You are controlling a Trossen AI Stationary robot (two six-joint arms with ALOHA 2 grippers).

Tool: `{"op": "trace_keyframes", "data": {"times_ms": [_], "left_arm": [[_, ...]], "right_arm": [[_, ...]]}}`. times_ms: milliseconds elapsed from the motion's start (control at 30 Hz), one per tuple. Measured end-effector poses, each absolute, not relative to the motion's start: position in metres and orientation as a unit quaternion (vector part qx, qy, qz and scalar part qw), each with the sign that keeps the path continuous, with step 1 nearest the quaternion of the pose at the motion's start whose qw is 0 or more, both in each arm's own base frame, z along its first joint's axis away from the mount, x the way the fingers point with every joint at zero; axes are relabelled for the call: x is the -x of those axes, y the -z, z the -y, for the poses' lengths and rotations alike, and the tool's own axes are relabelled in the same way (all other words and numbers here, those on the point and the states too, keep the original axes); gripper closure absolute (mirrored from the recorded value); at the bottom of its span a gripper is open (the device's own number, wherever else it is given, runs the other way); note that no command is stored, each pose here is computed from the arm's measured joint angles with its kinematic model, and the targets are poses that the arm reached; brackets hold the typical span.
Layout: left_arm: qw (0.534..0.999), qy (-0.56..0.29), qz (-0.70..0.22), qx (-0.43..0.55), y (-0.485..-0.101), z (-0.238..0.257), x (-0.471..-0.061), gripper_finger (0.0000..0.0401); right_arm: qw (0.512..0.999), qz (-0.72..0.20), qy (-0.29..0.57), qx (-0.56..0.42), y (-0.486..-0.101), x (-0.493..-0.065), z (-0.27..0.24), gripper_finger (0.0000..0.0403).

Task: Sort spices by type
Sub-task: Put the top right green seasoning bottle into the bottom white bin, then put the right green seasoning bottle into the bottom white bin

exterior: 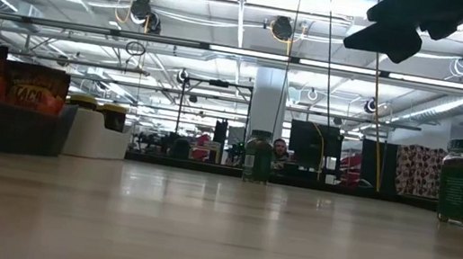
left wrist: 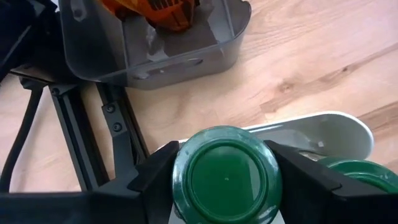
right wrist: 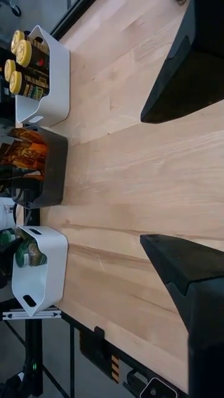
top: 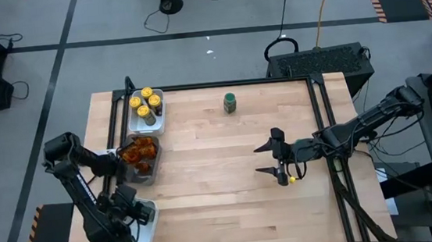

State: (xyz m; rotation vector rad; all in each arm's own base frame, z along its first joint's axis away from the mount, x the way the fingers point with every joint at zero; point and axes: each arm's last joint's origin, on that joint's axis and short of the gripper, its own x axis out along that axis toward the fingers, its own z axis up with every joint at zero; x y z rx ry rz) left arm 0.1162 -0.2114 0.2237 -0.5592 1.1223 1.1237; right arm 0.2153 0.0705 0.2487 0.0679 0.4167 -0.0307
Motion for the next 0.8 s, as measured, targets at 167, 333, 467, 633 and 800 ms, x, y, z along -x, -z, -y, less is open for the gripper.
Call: {"op": "trace_keyframes", "data": {"times_ms": [167,333,467,633,800], "left_arm": [[0.670,-0.496,-0.496,0.245,-0.224,0.211,-0.116,0.0145],[0.672,-0.492,-0.501,0.235,-0.224,0.211,-0.116,0.0106],[0.667,-0.493,-0.508,0.233,-0.224,0.211,-0.116,0.0086],[0.664,-0.490,-0.513,0.236,-0.228,0.213,-0.116,0.0081],[0.672,-0.481,-0.513,0.233,-0.244,0.215,-0.118,0.0081]], "right_arm": [[0.978,-0.207,0.015,-0.034,-0.249,-0.215,-0.070,0.0112],[0.978,-0.207,0.015,-0.034,-0.249,-0.215,-0.071,0.0112],[0.978,-0.207,0.015,-0.034,-0.249,-0.215,-0.071,0.0112],[0.978,-0.207,0.015,-0.033,-0.249,-0.215,-0.071,0.0112],[0.978,-0.207,0.015,-0.033,-0.249,-0.215,-0.071,0.0112]]}}
